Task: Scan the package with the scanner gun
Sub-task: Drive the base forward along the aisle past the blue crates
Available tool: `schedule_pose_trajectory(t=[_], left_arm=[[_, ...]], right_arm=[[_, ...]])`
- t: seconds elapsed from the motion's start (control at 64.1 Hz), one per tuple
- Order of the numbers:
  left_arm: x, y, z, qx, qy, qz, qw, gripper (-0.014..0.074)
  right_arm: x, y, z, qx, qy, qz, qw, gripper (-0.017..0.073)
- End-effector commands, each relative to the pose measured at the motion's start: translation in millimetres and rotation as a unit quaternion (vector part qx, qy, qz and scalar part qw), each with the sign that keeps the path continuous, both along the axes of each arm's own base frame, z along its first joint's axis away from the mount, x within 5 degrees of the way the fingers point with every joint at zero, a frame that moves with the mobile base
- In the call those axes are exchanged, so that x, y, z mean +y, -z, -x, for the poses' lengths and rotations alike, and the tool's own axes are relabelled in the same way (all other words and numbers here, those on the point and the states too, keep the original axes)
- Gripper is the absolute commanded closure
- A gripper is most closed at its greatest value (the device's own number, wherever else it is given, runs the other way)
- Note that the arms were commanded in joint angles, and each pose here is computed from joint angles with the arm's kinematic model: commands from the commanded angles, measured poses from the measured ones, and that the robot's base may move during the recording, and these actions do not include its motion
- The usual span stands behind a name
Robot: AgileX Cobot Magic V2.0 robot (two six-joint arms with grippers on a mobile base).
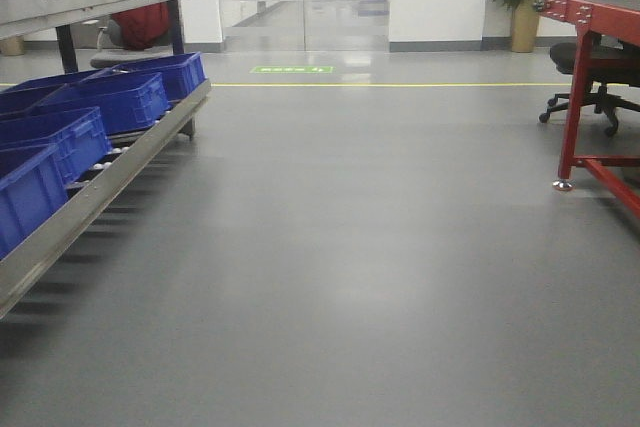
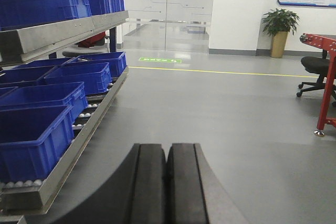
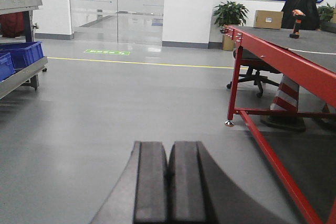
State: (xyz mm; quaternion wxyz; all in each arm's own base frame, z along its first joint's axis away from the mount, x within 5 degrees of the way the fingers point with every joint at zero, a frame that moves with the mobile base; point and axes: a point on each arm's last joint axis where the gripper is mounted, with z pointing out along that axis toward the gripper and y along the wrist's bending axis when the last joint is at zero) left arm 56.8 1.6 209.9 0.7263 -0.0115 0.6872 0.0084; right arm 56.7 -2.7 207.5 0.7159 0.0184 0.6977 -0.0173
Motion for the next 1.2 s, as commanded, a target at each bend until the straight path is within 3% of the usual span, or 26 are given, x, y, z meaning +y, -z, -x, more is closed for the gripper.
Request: schedule_pose_trajectory(t=[0.0,1.186], left_arm=[[-0.2,-2.2,0.5,-0.01,0.002,0.006,1.0,0.0704],[-0.2,-2.2,0.5,-0.01,0.002,0.006,1.0,0.0704]], right_arm=[[-0.2,-2.4,0.4,-0.012,0.001,0.003,1.0,0.0721],[-0.2,-2.4,0.4,-0.012,0.001,0.003,1.0,0.0721]])
